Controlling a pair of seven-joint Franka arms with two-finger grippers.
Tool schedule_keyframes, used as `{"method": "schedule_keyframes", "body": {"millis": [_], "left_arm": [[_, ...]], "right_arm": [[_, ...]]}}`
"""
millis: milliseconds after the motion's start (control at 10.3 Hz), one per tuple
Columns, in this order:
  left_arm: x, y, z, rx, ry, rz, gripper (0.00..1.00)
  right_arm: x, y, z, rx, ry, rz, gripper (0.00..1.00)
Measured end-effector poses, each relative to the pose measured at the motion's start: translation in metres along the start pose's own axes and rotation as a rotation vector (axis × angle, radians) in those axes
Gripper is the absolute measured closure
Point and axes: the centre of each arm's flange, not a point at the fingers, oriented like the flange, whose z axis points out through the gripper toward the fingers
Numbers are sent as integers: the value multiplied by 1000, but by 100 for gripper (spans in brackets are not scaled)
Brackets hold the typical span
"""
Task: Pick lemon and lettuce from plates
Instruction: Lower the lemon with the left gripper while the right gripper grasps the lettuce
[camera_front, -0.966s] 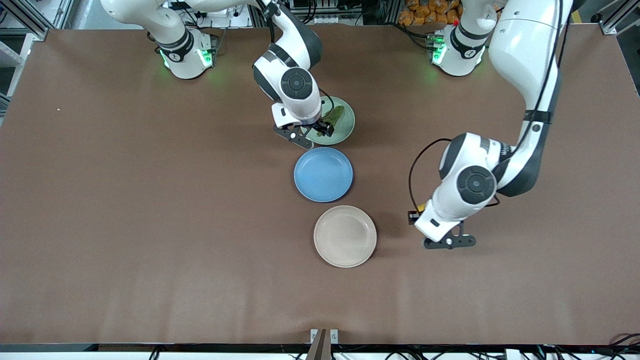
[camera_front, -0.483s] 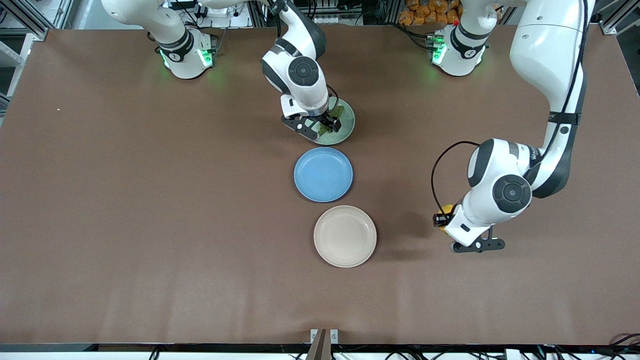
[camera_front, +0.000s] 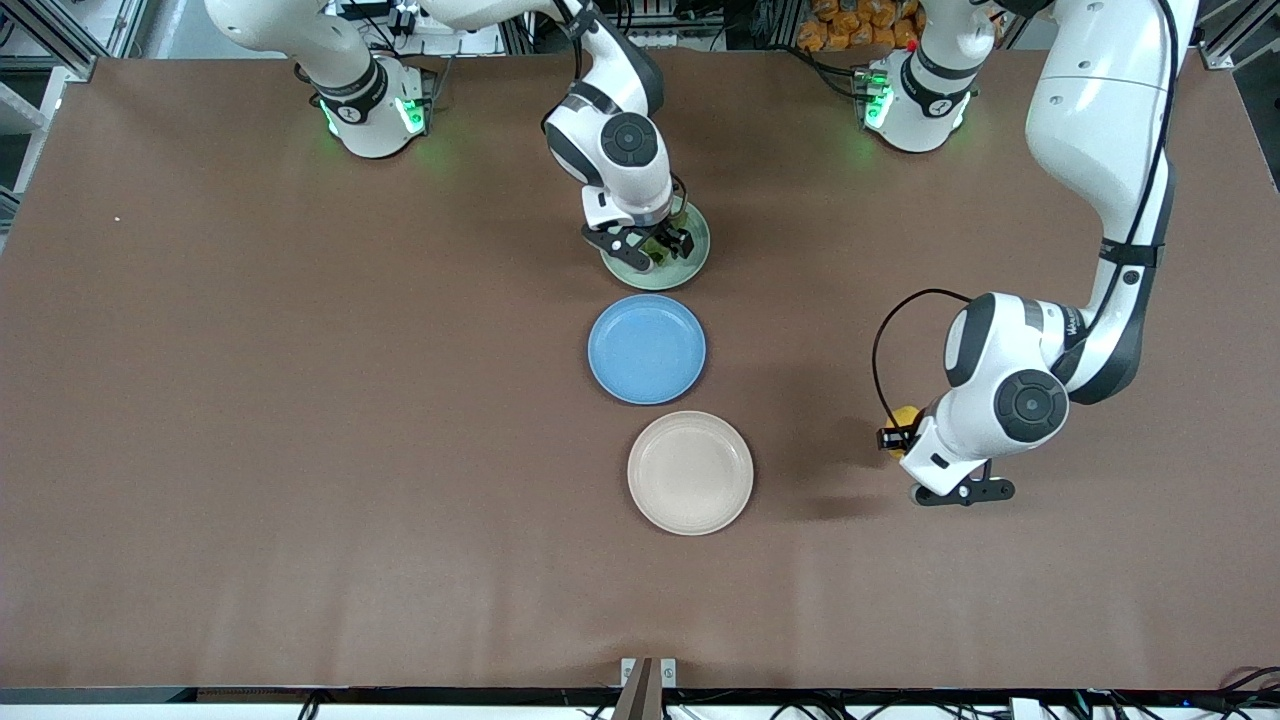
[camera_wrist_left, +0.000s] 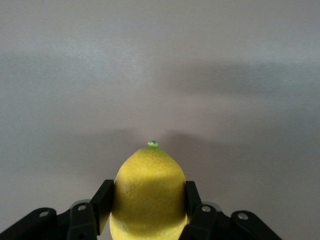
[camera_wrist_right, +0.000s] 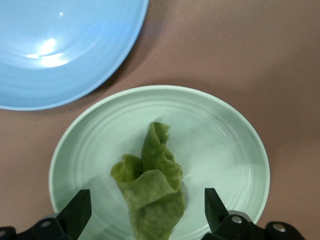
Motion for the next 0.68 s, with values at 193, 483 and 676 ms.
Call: {"method": "schedule_keyframes", "body": {"millis": [193,483,676], "left_arm": [[2,-11,8,0,-12,9,38],[2,-8,10,-3,-15,-4,14],[3,-17,10,-36,-27,-67,0]], "right_arm": [[-2,-1,11,9,4,-3,0],[-2,1,23,1,5,-2,3],[-1,1,26,-2,7,-4,26]]}}
